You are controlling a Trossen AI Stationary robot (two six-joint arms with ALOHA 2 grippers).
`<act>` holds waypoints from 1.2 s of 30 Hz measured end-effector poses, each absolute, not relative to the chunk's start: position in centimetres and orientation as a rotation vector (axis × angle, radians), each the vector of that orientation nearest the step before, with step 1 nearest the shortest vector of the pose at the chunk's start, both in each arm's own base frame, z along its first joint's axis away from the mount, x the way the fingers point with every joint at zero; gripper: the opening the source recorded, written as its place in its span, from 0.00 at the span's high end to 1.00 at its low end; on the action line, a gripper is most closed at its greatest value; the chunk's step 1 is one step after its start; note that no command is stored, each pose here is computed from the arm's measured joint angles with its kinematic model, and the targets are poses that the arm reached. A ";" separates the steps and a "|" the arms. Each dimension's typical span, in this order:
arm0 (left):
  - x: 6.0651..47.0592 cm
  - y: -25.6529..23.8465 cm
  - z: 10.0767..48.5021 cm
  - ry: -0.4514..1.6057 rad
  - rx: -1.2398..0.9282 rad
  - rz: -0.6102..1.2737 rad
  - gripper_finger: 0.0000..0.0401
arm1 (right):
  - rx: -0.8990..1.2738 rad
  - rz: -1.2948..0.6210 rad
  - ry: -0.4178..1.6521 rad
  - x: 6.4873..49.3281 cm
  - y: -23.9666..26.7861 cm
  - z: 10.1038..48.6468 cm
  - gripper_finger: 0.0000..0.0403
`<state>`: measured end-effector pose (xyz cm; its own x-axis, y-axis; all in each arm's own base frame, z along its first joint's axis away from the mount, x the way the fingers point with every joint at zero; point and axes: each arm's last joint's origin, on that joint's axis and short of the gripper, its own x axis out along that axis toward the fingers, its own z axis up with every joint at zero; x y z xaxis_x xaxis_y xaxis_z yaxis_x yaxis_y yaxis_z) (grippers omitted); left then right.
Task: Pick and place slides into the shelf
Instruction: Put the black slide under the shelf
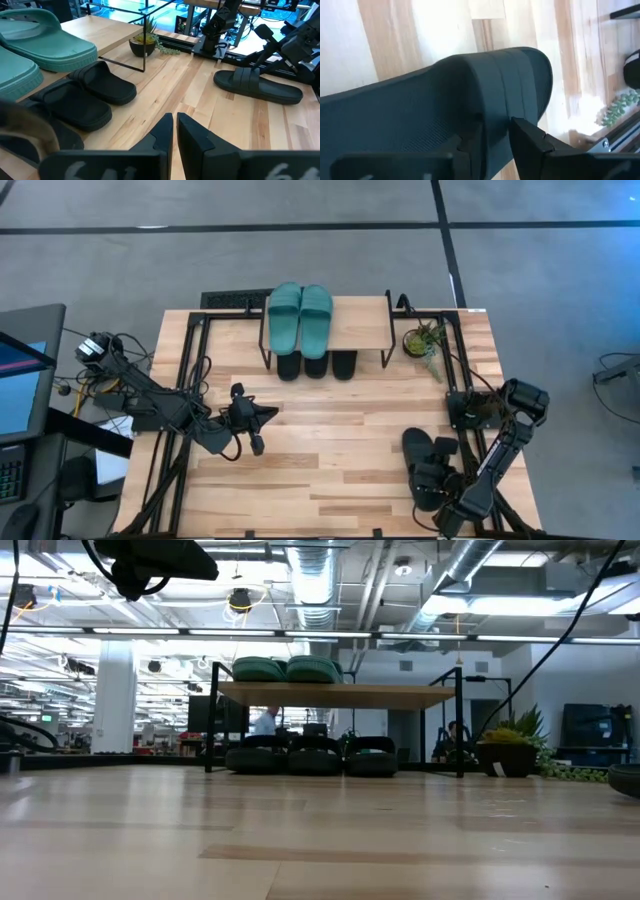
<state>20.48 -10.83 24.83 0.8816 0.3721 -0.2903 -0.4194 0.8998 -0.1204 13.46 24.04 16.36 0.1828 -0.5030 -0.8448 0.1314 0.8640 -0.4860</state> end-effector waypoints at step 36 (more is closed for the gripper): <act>20.4 -10.8 24.7 0.278 -0.169 0.417 0.97 | -0.334 -0.605 1.256 17.7 21.8 19.1 1.00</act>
